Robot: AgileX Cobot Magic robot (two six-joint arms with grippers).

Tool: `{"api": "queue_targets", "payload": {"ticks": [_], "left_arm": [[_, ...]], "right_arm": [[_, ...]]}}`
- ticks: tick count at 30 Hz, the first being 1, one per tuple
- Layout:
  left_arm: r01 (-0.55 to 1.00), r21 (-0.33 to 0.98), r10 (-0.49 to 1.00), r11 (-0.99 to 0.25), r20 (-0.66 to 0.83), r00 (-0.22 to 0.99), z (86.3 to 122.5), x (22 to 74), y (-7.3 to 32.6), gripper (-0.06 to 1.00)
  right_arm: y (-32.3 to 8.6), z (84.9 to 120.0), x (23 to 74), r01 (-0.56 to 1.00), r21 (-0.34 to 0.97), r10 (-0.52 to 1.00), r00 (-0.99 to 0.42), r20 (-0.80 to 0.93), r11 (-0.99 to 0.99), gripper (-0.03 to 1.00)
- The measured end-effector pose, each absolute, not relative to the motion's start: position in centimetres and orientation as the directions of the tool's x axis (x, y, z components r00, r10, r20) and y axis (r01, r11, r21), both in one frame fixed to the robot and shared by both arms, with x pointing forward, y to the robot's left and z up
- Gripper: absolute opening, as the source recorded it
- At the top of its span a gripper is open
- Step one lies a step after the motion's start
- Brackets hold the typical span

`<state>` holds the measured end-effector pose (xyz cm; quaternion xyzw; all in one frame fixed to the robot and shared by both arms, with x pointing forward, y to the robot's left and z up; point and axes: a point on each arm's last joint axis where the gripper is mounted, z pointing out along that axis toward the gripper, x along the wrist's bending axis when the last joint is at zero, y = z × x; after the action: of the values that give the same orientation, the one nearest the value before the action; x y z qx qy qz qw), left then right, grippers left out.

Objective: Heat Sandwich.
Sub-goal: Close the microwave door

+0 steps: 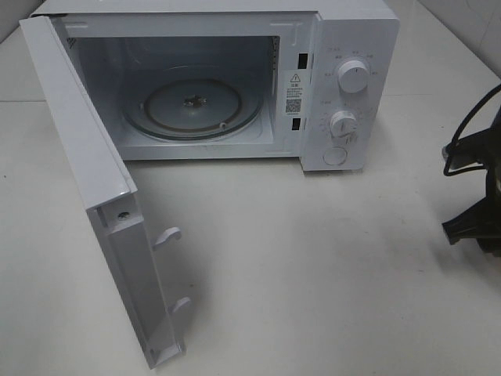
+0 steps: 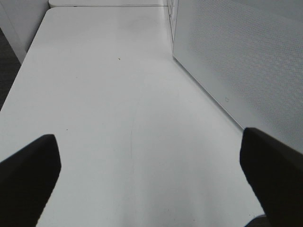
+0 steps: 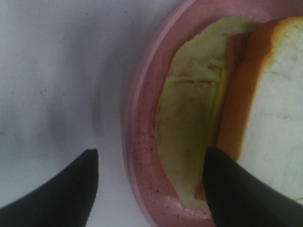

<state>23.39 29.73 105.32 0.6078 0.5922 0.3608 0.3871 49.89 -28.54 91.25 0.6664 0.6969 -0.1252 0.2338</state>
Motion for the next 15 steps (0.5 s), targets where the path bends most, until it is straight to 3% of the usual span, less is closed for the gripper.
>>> {"api": "queue_targets", "payload": {"ticks": [15], "left_arm": [[0.441, 0.898, 0.999, 0.001, -0.020, 0.038, 105.3, 23.4, 29.7, 0.97]], "right_arm": [[-27.2, 99.3, 46.5, 0.937, 0.305, 0.963, -0.091, -0.254, 0.169, 0.71]]}}
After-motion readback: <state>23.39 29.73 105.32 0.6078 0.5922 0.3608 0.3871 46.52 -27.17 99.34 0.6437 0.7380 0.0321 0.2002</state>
